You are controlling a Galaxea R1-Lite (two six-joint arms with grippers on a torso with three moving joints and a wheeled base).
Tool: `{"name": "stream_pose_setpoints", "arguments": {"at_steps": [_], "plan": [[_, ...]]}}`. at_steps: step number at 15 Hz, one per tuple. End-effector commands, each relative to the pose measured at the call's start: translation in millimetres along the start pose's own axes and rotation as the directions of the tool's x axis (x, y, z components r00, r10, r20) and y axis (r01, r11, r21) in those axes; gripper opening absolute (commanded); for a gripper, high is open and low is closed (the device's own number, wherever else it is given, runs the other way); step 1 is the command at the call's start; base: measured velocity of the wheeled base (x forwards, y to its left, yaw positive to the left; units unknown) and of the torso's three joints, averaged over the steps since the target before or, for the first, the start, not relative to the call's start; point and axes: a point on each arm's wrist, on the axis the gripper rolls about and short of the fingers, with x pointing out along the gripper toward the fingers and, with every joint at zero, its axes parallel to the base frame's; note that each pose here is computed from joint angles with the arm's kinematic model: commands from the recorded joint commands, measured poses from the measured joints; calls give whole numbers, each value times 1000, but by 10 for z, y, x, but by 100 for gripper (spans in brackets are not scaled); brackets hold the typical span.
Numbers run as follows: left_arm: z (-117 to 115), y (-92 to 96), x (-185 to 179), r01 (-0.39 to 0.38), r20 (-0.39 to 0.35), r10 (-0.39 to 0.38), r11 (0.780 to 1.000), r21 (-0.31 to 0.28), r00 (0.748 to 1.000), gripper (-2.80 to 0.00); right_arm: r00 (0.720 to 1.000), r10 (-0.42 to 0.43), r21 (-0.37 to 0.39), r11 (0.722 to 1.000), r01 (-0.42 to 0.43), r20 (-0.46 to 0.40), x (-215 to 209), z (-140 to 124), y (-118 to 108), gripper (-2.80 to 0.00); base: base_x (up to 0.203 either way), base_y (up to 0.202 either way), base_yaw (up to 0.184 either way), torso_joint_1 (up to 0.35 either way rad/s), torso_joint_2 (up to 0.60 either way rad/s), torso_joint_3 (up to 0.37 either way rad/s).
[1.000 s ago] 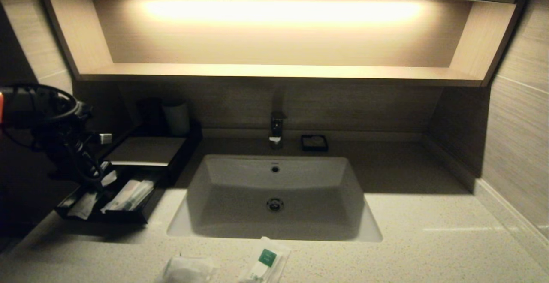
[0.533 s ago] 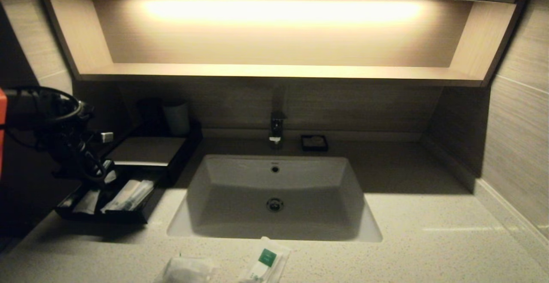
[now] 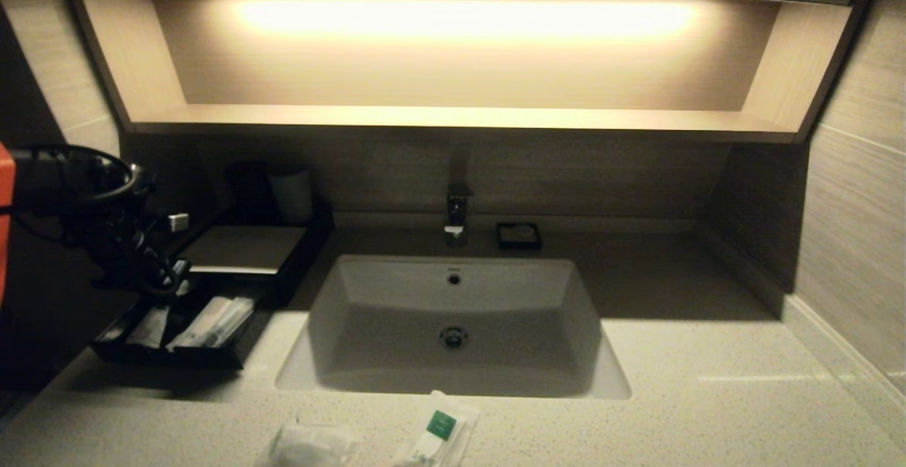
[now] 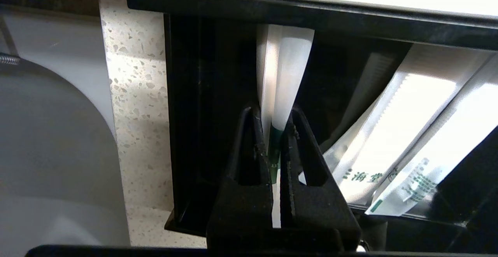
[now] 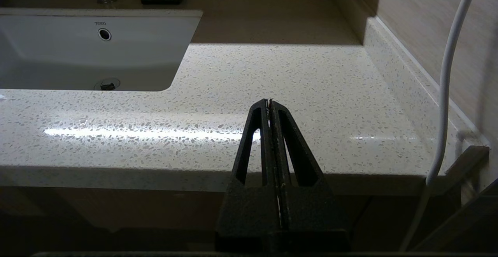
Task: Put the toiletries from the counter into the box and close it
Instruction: Place the bathroom toiletry into the drawer
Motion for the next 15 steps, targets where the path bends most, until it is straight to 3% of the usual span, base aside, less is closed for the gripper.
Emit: {"name": "stream_pose_setpoints", "arguments": {"at_steps": [1,12,13,15], "plan": [[-5,0,23,3,-6,-3,1000,-1,1000,-280,1000,1,0,1000,-1,-1,1,-4,0,-280,0,0,0,0,0,0],[9,4,71,-2,1,2,1000,-11,1000,-280,1000,1,0,1000,-1,-1,1,-4,0,-280,0,0,0,0,0,0],[12,5,68,-3,3,3,1000,-11,1000,0,1000,0,0,1000,0,-1,1,-4,0,-280,0,0,0,0,0,0],[10,4,64,-3,3,3,1000,-11,1000,0,1000,1,0,1000,-1,-1,1,-4,0,-280,0,0,0,0,0,0]]}}
